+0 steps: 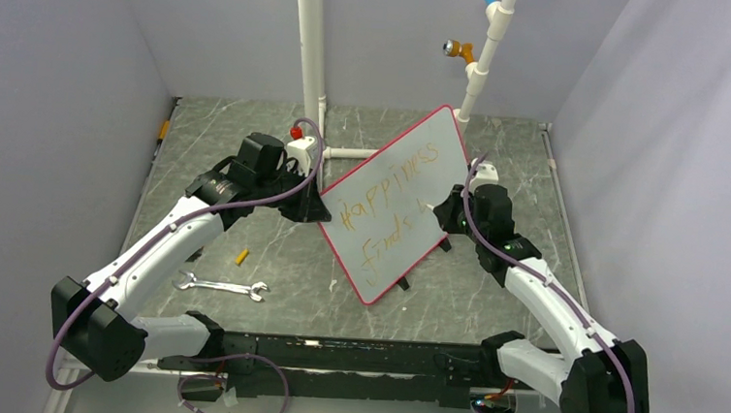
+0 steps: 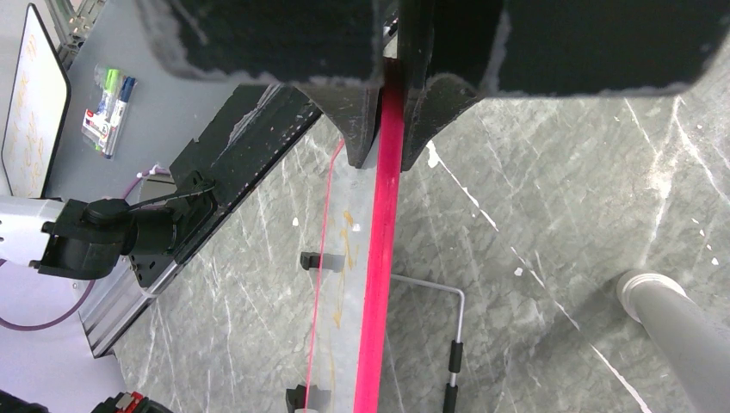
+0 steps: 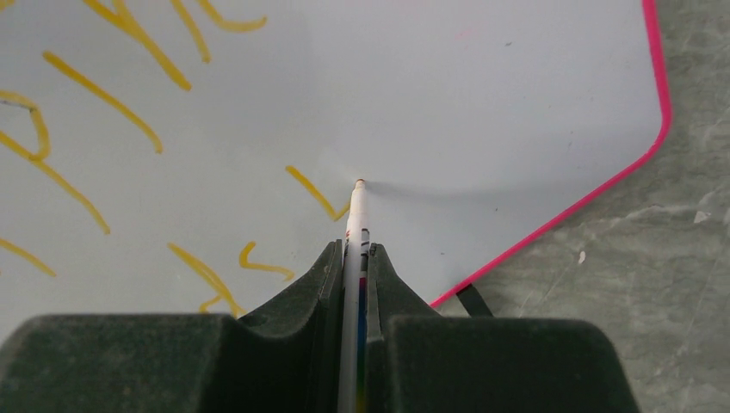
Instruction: Write a sentence on the whiteboard
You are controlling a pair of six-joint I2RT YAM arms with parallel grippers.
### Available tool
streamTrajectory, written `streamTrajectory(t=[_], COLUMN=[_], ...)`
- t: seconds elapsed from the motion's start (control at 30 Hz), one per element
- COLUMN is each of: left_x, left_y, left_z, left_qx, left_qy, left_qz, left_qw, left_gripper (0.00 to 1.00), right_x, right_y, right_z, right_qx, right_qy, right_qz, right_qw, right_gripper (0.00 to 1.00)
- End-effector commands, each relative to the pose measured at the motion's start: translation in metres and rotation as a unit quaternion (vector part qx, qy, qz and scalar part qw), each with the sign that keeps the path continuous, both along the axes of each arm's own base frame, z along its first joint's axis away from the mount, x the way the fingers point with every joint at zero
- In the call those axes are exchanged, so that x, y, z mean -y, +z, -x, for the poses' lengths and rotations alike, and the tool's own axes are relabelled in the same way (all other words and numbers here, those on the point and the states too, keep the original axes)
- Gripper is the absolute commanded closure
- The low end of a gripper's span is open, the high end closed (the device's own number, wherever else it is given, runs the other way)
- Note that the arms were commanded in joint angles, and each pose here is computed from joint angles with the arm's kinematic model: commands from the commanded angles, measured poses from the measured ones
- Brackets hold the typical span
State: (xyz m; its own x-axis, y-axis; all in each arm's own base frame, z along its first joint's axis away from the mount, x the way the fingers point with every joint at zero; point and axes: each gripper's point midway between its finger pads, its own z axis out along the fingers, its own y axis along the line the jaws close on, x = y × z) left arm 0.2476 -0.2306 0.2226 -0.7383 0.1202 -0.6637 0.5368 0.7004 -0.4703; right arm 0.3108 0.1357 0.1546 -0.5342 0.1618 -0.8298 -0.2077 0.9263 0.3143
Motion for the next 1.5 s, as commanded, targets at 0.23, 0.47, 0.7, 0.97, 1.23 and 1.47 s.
streamTrajectory(t=[0.23, 0.47, 0.7, 0.97, 1.23, 1.47], left_x=[-0.071, -0.071, -0.070, -0.071, -0.072, -0.072], left_y=[-0.049, -0.049, -0.049, -0.049, -0.048, -0.047], left_z=[-0.036, -0.036, -0.036, -0.036, -0.036, -0.036], left_qx=[0.077, 0.077, 0.076, 0.077, 0.079, 0.080], left_qy=[0.049, 0.049, 0.048, 0.050, 0.052, 0.052], left_qz=[-0.215, -0.215, -0.214, -0.215, -0.217, -0.216], left_qw=[0.972, 0.972, 0.973, 0.972, 0.972, 0.972], left_gripper=[1.00, 1.00, 1.00, 1.00, 1.00, 1.00], right_x=[-0.009, -0.014, -0.018, -0.015, -0.009, -0.005], right_y=[0.028, 0.043, 0.056, 0.033, 0.001, -0.019], right_z=[-0.028, -0.038, -0.043, -0.031, -0.004, 0.019], right_qx=[0.031, 0.045, 0.057, 0.034, -0.001, -0.025], right_qy=[0.005, 0.006, 0.010, 0.014, 0.017, 0.016], right_qz=[-0.004, -0.017, -0.025, -0.018, -0.015, -0.025], right_qw=[1.000, 0.999, 0.998, 0.999, 1.000, 0.999], right_gripper=[1.00, 1.00, 1.00, 1.00, 1.00, 1.00])
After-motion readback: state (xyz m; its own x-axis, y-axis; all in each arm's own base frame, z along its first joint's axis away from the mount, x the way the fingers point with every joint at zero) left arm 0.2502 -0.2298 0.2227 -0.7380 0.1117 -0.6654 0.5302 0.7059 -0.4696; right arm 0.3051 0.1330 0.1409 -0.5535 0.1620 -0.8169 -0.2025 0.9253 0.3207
